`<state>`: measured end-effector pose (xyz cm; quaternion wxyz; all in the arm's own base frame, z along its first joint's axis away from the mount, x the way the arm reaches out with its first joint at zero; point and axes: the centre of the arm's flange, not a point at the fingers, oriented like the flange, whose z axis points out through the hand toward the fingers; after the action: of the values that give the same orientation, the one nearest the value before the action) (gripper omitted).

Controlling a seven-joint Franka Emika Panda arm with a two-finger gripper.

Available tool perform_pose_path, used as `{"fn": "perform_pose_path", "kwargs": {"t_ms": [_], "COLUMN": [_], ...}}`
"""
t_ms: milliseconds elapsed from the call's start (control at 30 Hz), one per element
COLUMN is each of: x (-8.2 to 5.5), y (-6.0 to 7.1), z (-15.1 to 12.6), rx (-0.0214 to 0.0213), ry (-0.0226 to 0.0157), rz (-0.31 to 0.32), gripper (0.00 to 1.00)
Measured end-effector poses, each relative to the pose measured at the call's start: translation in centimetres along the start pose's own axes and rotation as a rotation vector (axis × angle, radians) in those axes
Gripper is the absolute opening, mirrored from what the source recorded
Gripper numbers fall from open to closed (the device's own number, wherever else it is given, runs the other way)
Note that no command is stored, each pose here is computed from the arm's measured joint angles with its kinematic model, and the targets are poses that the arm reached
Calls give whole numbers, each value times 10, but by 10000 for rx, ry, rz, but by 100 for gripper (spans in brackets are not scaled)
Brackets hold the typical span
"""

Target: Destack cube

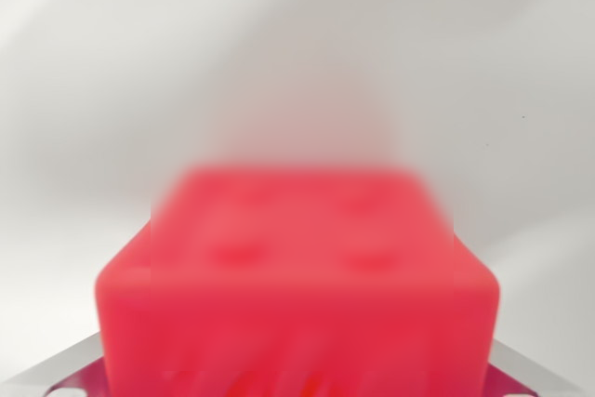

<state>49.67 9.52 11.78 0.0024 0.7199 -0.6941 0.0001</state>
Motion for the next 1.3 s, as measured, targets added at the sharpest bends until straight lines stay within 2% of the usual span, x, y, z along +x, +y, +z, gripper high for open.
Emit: {"fn": "perform_pose_path", "kwargs": {"t_ms": [233,267,1300], "x": [0,0,0], "y": [0,0,0], "z": [3,3,2], "rx": [-8,-7,2], "ry": [0,0,-3], "rz": [-3,-4,-4], "gripper": [0,100,100]}}
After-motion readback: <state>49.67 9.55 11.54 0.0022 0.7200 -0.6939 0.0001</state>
